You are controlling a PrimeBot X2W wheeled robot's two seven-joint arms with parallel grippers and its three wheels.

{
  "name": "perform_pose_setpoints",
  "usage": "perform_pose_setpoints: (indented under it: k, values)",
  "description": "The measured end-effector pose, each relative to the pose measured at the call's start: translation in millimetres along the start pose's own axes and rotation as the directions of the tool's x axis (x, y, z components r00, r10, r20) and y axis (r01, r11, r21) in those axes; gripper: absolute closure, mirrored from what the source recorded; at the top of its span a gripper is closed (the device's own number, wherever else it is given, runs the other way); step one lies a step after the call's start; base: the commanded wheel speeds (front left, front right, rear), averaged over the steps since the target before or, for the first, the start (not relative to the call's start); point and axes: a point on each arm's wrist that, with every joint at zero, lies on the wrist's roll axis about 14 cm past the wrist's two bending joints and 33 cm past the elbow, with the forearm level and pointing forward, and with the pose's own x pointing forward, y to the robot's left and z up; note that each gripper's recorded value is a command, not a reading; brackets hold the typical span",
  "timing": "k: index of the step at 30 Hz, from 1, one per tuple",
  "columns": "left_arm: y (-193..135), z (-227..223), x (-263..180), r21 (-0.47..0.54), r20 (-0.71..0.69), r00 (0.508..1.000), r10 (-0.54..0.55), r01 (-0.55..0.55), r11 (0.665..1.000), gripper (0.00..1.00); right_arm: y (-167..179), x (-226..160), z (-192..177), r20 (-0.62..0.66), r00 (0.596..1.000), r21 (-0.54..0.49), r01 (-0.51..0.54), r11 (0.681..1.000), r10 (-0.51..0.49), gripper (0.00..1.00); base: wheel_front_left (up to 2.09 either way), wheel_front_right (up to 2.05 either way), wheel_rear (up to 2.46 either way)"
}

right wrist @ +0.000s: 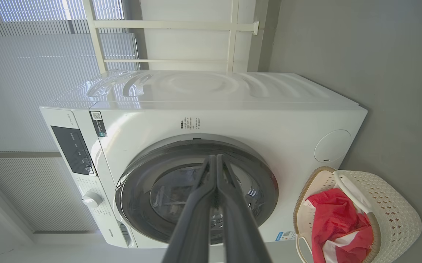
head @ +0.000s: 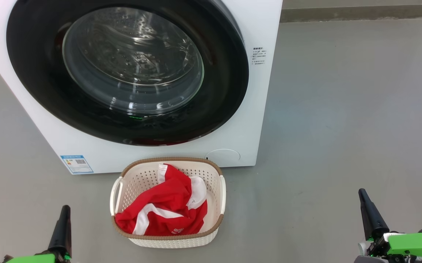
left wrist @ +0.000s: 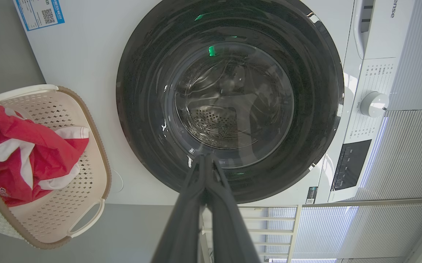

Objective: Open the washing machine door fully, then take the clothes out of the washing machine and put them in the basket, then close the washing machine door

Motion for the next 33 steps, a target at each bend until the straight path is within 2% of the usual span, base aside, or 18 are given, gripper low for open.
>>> perform_pose_setpoints:
  k: [33]
  values:
    - [0.1,-1.6,0.0,-0.007,-0.005,1.000,0.000,0.000,1.000,1.00,-0.1,-0.2,0.6,0.000,1.000,0.003,0.000,1.000,0.000,1.00,0.00,0.00,0.00]
